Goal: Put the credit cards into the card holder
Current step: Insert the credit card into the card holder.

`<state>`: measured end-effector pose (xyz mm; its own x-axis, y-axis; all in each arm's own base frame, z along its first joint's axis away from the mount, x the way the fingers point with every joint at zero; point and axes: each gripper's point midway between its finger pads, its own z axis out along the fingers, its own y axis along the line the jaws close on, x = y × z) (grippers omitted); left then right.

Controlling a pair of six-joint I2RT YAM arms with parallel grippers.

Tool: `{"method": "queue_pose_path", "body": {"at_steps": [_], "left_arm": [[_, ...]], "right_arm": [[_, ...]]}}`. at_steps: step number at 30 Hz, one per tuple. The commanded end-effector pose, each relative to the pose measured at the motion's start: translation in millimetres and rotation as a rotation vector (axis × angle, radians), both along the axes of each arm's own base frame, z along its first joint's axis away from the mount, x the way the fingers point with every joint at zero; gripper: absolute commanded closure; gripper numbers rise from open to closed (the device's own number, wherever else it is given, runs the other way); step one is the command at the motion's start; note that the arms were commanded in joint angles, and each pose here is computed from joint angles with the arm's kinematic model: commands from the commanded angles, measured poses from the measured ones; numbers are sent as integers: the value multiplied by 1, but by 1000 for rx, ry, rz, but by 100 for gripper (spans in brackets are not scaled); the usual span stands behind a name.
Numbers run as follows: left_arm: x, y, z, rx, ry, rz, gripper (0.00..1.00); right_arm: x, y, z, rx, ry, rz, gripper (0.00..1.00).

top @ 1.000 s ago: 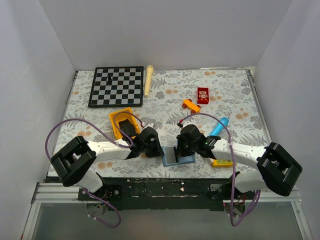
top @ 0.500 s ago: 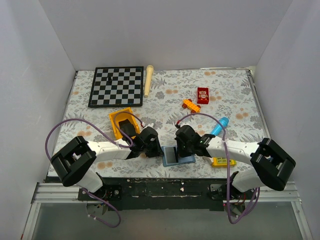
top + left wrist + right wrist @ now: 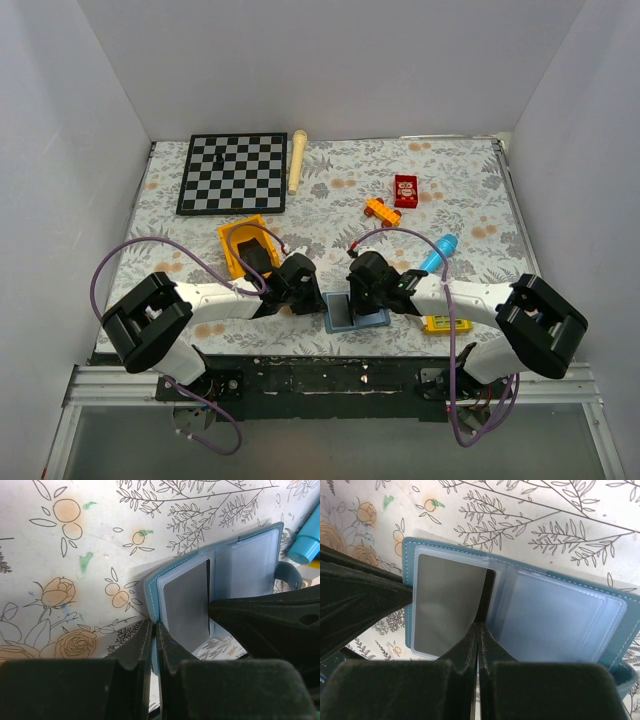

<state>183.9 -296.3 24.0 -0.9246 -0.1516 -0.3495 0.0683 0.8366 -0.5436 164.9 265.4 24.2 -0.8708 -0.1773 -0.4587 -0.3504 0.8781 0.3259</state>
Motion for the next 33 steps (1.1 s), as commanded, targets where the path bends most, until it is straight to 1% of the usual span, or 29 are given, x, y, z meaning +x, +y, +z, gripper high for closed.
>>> {"method": "queue_pose_path", "body": {"at_steps": [1,7,8,9,11,12,14,16,18,21,23,29,31,33], "left_arm": [[1,-4,5,-6,-14,-14,100],[1,-2,5,-1,-16,-9,100],[1,-1,6,-1,-18,-7,100],[1,-1,6,-2,-20,-6,100],[2,-1,7,2,-22,-5,100],[2,-1,7,5,-23,-6,100],[3,0,10,7,-29,-9,100],[4,-1,17,5,-44,-18,96],[12,2,27,14,-91,-1,91],[17,4,42,20,-132,4,83],[20,7,51,34,-149,11,80],[23,24,89,33,-223,59,66],[26,33,103,38,-249,78,64],[29,47,119,47,-277,108,64]], "right_arm": [[-4,17,2,86,2,37,99],[-2,25,22,153,-52,75,99],[3,30,32,189,-90,84,99],[-1,32,40,216,-92,110,99],[2,30,54,239,-132,105,99],[8,25,59,229,-170,77,99],[11,13,63,197,-197,37,98],[14,5,69,187,-224,15,92],[15,-3,72,167,-240,-3,84],[19,-13,77,146,-263,-33,78],[22,-19,81,136,-283,-58,75],[33,-38,93,98,-345,-125,58],[37,-41,95,85,-358,-133,54],[41,-35,103,85,-380,-102,52]]}}
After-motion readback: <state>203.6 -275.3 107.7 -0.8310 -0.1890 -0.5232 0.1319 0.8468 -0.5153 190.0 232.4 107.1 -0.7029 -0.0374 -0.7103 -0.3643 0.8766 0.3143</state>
